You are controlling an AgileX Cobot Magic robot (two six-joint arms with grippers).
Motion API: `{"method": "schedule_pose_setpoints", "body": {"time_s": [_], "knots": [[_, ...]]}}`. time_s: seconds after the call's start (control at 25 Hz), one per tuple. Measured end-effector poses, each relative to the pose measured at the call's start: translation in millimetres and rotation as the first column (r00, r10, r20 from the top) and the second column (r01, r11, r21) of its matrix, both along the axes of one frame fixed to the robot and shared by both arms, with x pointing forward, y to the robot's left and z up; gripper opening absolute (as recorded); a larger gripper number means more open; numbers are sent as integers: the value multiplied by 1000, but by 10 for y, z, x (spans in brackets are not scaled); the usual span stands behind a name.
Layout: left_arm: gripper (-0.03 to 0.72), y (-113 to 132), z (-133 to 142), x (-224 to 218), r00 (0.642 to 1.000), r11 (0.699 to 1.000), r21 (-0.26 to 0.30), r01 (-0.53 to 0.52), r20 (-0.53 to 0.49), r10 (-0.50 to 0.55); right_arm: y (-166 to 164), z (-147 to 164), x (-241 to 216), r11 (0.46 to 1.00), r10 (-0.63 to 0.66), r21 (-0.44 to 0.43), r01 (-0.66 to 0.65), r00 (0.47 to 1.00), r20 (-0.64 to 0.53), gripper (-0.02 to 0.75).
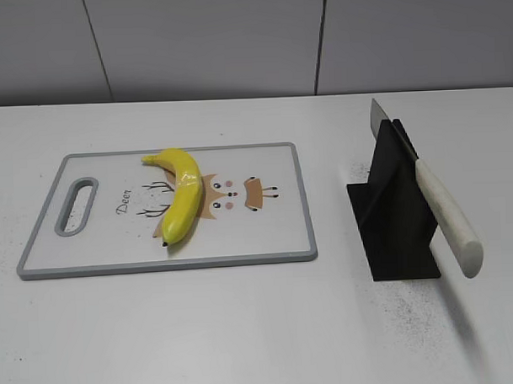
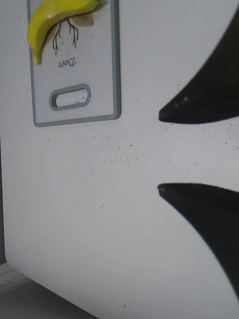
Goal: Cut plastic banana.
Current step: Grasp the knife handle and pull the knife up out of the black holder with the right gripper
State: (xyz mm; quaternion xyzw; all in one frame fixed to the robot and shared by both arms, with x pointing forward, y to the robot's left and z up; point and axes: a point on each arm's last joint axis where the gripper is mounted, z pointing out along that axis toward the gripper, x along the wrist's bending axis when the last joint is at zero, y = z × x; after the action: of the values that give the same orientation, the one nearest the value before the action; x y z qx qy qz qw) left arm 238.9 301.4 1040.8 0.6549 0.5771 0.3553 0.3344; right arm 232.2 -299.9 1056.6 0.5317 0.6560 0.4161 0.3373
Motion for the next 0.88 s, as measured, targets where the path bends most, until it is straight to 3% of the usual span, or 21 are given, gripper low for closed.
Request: {"method": "schedule_pose_setpoints", "body": {"time_s": [0.08, 0.16, 0.24, 0.88], "knots": [[428, 0, 0, 0, 1000, 1000, 1, 0, 0, 0, 0, 0, 0, 1000, 0, 0, 0, 1000, 0, 572], [553, 0, 0, 0, 1000, 1000, 0, 0, 0, 0, 0, 0, 0, 1000, 0, 0, 0, 1000, 0, 572], [625, 0, 0, 0, 1000, 1000, 0, 0, 0, 0, 0, 0, 0, 1000, 0, 0, 0, 1000, 0, 572], [638, 0, 0, 0, 1000, 1000, 0, 0, 0, 0, 0, 0, 0, 1000, 0, 0, 0, 1000, 0, 572]]}}
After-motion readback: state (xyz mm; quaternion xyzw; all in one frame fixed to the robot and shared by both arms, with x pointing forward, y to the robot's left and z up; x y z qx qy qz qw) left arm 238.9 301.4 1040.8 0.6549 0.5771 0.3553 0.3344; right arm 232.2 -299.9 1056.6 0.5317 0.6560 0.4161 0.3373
